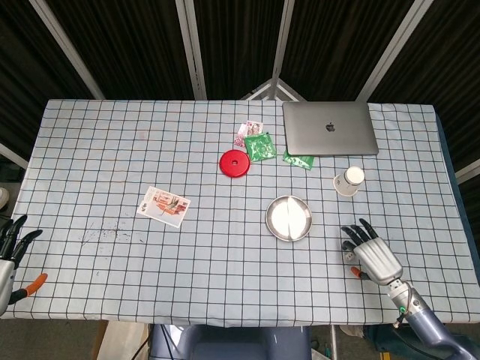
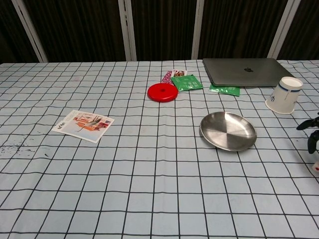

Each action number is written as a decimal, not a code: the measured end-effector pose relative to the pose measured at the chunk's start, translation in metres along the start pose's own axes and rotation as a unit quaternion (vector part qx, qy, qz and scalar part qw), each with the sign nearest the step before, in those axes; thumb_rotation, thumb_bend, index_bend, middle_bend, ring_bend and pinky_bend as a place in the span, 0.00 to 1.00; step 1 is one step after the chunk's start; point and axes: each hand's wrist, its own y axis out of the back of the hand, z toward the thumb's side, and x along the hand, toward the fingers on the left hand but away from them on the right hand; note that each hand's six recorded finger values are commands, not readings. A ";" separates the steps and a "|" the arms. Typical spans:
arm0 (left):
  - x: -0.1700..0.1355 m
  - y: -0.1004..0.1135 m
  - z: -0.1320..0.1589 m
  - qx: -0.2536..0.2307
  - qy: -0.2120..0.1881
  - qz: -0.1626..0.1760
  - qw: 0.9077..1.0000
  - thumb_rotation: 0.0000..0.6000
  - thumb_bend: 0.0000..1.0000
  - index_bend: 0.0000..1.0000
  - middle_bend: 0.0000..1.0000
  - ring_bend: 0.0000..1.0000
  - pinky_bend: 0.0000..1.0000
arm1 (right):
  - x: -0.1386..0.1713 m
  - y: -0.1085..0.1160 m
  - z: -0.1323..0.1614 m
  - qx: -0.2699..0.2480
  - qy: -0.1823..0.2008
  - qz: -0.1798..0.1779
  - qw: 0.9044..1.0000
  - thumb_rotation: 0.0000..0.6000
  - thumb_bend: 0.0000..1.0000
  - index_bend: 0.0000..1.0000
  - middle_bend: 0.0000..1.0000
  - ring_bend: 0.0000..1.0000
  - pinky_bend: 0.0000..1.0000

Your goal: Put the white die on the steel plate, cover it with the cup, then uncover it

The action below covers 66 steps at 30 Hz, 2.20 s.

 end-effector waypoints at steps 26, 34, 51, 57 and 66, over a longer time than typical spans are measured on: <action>0.001 -0.010 0.009 0.022 0.005 -0.009 1.000 1.00 0.27 0.19 0.00 0.00 0.13 | -0.017 -0.008 -0.009 0.014 0.016 0.005 1.000 1.00 0.29 0.44 0.17 0.15 0.00; 0.002 -0.013 0.011 0.028 0.006 -0.012 1.000 1.00 0.27 0.19 0.00 0.00 0.13 | -0.022 -0.011 -0.011 0.014 0.017 0.008 1.000 1.00 0.30 0.45 0.17 0.15 0.00; 0.003 -0.018 0.015 0.036 0.004 -0.020 0.999 1.00 0.27 0.19 0.00 0.00 0.13 | -0.024 -0.015 -0.017 0.013 0.014 0.009 1.000 1.00 0.33 0.49 0.18 0.15 0.00; 0.003 -0.019 0.015 0.038 0.006 -0.021 0.999 1.00 0.27 0.19 0.00 0.00 0.13 | -0.024 -0.016 -0.019 0.012 0.011 0.009 1.000 1.00 0.33 0.49 0.18 0.15 0.00; 0.002 -0.020 0.016 0.040 0.005 -0.021 0.999 1.00 0.27 0.19 0.00 0.00 0.13 | -0.024 -0.019 -0.019 0.011 0.010 0.014 1.000 1.00 0.33 0.49 0.18 0.16 0.00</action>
